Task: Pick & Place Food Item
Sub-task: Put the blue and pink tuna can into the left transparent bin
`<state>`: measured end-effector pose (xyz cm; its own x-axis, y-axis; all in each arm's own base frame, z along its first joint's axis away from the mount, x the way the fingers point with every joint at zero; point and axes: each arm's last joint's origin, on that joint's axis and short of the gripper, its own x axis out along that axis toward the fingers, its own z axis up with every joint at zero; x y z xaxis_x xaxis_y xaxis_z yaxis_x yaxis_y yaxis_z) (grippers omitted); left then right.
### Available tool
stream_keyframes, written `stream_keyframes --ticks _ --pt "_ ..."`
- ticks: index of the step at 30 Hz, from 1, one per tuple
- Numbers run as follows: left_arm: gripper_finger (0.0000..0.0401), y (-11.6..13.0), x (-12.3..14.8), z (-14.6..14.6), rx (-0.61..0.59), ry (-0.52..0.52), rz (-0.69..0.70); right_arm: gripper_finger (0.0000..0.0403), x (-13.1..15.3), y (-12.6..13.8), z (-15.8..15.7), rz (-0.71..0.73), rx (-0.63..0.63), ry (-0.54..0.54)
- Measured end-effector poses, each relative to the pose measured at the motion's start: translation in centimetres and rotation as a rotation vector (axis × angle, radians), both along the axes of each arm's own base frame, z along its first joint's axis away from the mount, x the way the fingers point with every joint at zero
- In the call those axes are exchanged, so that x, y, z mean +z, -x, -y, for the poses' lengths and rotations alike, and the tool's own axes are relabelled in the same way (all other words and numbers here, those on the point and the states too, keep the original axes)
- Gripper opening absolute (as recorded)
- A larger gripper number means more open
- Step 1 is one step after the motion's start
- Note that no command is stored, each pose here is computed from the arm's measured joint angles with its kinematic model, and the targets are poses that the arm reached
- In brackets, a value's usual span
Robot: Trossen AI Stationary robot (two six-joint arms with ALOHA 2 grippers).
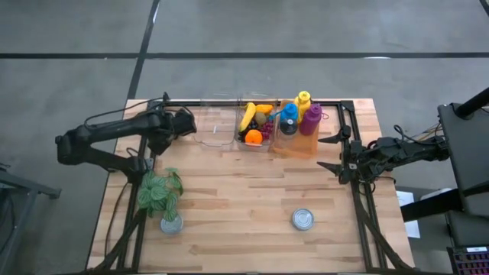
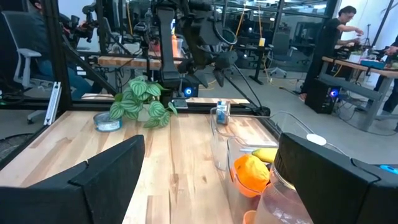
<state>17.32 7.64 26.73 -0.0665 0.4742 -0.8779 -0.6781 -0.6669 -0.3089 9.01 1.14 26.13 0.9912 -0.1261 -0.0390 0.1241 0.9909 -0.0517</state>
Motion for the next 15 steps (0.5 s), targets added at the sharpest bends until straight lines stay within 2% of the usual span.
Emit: stream_keyframes --ticks 9,15 --pt "0.028 0.3 -1.3 -1.7 -0.03 0.045 0.013 0.0371 0.0 0.0 0.0 0.0 0.0 0.0" --pt "0.0281 -0.5 -1.4 -2.3 -0.162 -0.004 0.033 0.0371 0.0 0.0 0.0 0.0 0.0 0.0"
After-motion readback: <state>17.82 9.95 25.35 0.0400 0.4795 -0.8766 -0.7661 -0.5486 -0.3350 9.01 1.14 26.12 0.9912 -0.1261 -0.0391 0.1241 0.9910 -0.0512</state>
